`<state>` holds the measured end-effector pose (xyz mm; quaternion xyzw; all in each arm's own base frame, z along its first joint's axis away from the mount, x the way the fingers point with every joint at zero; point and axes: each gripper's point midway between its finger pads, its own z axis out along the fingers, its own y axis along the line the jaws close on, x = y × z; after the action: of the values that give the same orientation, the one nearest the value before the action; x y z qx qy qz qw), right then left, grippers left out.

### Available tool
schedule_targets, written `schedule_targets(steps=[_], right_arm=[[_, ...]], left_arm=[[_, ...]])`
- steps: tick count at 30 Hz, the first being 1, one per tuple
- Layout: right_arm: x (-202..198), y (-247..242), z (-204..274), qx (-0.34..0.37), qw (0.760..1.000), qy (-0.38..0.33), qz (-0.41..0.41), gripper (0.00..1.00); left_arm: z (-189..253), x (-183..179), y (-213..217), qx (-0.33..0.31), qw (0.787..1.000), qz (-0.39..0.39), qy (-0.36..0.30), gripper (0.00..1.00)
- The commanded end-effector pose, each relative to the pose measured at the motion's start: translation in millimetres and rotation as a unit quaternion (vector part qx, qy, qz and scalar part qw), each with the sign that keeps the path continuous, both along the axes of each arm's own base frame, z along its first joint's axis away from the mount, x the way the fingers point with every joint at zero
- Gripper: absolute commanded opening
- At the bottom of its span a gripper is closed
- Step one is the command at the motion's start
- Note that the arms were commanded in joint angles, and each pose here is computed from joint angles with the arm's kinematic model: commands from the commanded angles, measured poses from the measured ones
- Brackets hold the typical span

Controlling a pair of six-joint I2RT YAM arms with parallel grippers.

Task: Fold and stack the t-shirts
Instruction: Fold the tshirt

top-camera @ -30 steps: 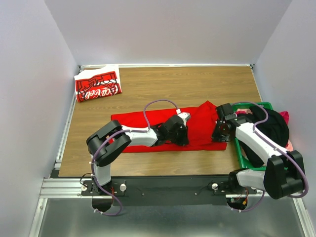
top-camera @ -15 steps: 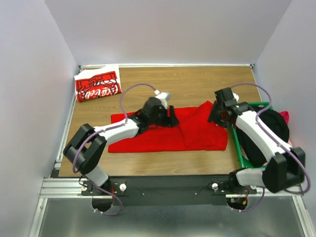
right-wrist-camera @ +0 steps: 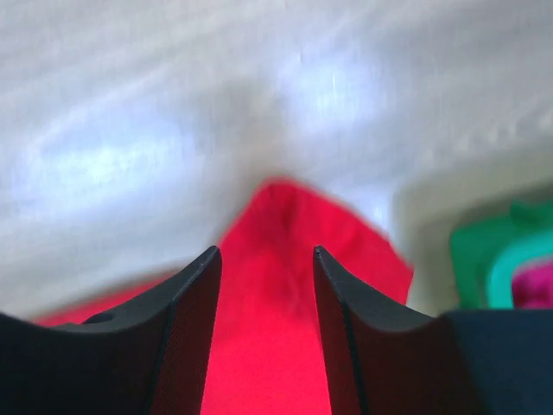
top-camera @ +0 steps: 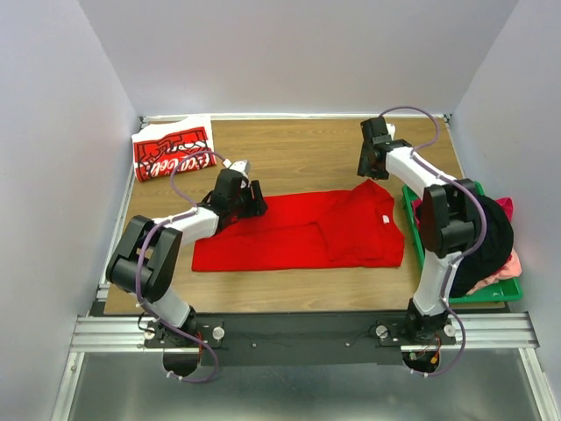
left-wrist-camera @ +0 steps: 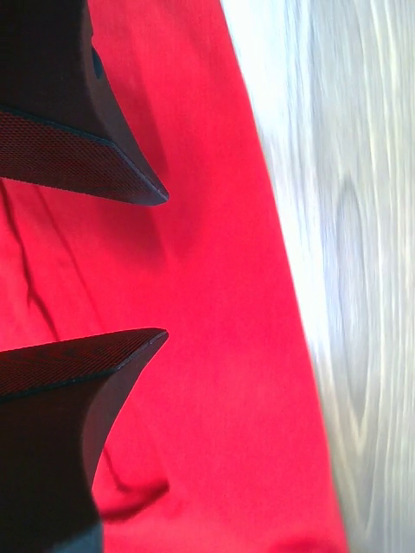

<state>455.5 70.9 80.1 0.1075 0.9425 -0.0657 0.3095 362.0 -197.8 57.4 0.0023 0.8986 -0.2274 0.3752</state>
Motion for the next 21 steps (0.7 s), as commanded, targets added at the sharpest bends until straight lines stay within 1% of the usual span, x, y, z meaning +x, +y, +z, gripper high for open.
schedule_targets(steps=[1, 4, 8, 14, 18, 21], right_arm=[[33, -9, -1, -0.03, 0.999, -0.019, 0.017, 0.52], [36, -9, -13, -0.033, 0.999, -0.006, 0.02, 0.51], [30, -12, -30, -0.037, 0.999, 0.013, 0.02, 0.5], [23, -17, -52, -0.041, 0.998, 0.039, 0.02, 0.42], [21, -21, -53, -0.045, 0.998, 0.042, 0.016, 0.33], [20, -25, -53, -0.053, 0.998, 0.042, 0.009, 0.18]], left_arm=[[-16, 2, 25, 0.028, 0.999, 0.025, 0.001, 0.67], [-24, 0, 36, 0.035, 0.999, 0.033, 0.007, 0.67], [-27, -2, 36, 0.022, 0.999, 0.033, 0.01, 0.67], [-25, -3, 37, 0.02, 0.999, 0.034, 0.009, 0.66], [-25, -4, 38, 0.016, 0.999, 0.035, 0.009, 0.66], [-24, -5, 38, 0.014, 0.999, 0.035, 0.009, 0.66]])
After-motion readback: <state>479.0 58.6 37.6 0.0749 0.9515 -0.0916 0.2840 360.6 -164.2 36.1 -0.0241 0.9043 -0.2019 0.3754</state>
